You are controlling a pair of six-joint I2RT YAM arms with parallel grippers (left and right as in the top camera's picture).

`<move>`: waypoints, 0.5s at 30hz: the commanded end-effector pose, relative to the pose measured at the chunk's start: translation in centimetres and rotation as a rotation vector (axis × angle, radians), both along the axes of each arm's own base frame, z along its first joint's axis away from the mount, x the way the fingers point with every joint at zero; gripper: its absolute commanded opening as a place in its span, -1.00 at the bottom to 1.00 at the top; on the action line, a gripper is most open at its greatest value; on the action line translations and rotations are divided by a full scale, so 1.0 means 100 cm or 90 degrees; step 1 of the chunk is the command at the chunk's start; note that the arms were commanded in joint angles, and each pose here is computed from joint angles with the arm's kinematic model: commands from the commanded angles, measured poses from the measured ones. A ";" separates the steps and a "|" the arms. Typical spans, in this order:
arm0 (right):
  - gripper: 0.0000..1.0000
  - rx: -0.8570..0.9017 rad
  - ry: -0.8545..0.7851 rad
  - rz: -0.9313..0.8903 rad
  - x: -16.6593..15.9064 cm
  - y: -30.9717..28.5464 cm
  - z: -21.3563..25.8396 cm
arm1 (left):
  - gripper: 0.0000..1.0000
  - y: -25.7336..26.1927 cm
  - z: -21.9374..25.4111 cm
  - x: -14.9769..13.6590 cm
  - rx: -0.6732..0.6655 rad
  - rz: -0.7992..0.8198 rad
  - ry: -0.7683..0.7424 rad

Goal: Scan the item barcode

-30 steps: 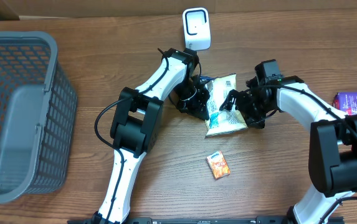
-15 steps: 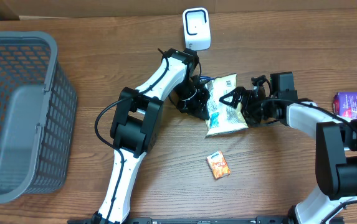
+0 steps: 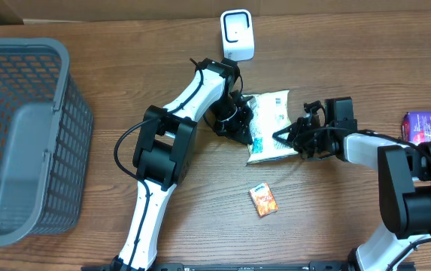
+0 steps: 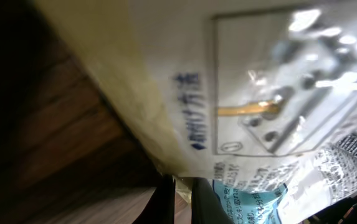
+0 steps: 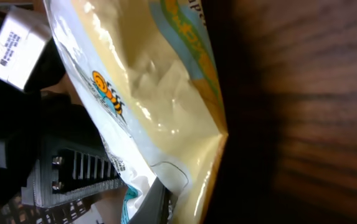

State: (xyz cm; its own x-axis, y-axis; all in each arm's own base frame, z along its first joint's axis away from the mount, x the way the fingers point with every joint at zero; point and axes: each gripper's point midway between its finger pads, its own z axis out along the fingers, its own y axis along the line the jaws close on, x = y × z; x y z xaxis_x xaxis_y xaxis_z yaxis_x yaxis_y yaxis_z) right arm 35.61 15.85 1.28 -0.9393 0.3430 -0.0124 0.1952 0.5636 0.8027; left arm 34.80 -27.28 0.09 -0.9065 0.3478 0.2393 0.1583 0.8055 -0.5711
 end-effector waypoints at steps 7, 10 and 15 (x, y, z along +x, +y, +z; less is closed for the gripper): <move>-0.92 0.116 -0.187 0.135 0.006 0.020 0.044 | -0.82 0.023 -0.008 0.008 0.087 -0.013 -0.047; -0.92 0.119 -0.180 0.133 0.005 0.015 0.043 | -0.31 0.040 0.016 0.027 0.130 -0.011 -0.123; -0.92 0.189 -0.229 0.197 -0.009 0.019 0.065 | 1.00 0.068 0.126 0.078 0.144 0.046 -0.335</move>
